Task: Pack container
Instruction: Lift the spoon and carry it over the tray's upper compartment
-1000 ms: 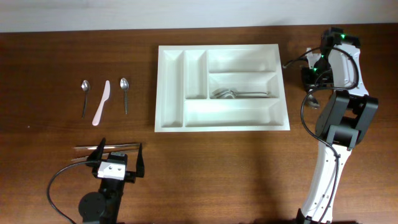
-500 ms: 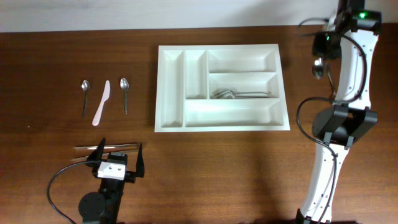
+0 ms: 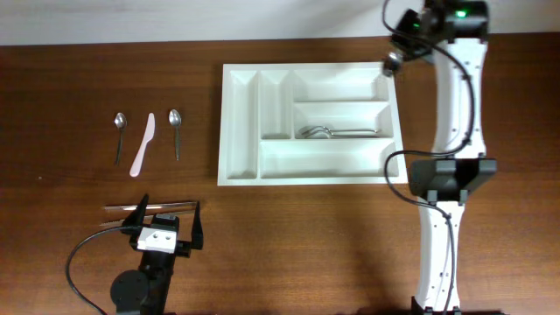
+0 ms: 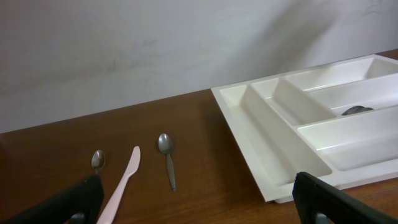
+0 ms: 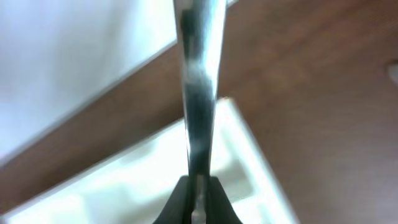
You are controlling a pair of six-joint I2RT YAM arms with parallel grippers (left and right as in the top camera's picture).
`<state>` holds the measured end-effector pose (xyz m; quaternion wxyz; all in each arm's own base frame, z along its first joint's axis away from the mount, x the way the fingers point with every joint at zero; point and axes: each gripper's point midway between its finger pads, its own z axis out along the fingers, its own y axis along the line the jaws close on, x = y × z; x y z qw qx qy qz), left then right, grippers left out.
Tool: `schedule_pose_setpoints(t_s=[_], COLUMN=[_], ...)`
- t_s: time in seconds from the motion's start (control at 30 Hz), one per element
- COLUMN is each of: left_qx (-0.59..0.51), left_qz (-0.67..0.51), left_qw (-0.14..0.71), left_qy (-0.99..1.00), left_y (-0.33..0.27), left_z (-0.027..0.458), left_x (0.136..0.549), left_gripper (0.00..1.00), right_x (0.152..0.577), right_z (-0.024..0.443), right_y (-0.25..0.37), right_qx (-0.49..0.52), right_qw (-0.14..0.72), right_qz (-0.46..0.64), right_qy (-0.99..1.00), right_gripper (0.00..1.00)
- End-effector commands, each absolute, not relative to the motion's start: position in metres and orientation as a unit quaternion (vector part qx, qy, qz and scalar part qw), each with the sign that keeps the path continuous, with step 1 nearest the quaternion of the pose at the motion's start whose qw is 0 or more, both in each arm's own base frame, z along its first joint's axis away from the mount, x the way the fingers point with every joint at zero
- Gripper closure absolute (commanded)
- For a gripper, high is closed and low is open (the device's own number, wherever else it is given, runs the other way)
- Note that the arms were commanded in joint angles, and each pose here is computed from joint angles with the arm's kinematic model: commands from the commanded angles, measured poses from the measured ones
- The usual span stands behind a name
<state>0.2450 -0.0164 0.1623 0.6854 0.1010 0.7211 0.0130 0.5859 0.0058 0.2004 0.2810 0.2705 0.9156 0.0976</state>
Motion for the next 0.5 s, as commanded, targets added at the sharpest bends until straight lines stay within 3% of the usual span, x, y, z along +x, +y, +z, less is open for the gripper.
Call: schedule_pose_setpoints(t_s=[0.0, 0.47], left_qx=[0.101, 0.101], left_qz=[0.022, 0.022], left_qw=[0.685, 0.685], left_qy=[0.721, 0.721], left_y=[-0.014, -0.014], left_z=[0.161, 0.161], left_x=[0.245, 0.245], left_gripper=[0.01, 0.01], right_x=[0.593, 0.571], right_z=[0.211, 0.125], right_y=[0.035, 0.083], right_qx=[0.375, 0.669], right_qw=[0.286, 0.138], right_qz=[0.147, 0.154], right_qy=[0.869, 0.714], right_gripper=[0.96, 0.96])
